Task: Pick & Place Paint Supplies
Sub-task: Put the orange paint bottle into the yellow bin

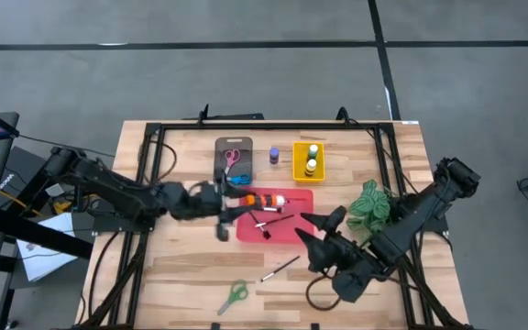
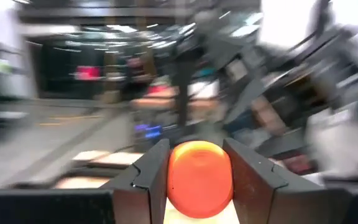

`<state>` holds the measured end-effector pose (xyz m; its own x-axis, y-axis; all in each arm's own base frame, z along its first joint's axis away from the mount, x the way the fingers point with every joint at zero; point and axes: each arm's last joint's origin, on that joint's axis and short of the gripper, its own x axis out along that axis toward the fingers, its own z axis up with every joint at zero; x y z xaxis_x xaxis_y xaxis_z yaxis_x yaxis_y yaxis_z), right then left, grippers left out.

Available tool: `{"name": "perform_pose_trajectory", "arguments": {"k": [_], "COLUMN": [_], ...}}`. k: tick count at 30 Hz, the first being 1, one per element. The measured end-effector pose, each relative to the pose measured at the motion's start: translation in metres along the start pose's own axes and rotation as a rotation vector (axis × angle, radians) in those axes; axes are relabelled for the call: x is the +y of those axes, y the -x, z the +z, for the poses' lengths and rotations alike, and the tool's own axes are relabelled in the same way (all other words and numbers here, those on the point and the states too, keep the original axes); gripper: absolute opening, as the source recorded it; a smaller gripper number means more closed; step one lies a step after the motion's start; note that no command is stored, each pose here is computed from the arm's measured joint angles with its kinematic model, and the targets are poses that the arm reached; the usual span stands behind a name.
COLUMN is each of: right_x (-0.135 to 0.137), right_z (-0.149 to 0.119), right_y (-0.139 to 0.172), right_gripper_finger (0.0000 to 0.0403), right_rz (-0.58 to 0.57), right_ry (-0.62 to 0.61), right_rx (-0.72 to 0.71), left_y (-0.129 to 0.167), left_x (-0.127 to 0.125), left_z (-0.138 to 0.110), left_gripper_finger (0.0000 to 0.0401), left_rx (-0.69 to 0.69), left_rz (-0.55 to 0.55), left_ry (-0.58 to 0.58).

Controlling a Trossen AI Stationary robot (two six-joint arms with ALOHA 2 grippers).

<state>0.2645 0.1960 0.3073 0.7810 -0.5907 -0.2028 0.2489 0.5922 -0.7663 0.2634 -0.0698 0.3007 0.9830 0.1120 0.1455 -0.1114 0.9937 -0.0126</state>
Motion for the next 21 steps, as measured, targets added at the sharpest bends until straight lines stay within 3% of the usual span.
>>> {"name": "perform_pose_trajectory", "arguments": {"k": [3,6,16,21], "right_x": [0.002,0.003,0.003,0.008], "right_z": [0.003,0.01,0.025,0.025], "right_y": [0.006,0.012,0.013,0.005], "right_gripper_finger": [0.0229,0.0229,0.0218,0.0212], "right_rz": [0.01,0.015,0.003,-0.007], "right_ry": [0.027,0.034,0.052,0.076], "right_rx": [-0.024,-0.061,-0.12,-0.107], "left_y": [0.01,0.017,0.002,-0.016], "left_x": [0.009,0.016,0.029,0.025], "left_z": [0.002,-0.004,-0.029,-0.037], "left_gripper_finger": [0.0126,0.0128,0.0126,0.0128], "left_rx": [-0.066,-0.126,-0.239,-0.225], "left_rz": [-0.139,-0.205,-0.293,-0.329], "left_ry": [0.14,0.241,0.488,0.545]}}
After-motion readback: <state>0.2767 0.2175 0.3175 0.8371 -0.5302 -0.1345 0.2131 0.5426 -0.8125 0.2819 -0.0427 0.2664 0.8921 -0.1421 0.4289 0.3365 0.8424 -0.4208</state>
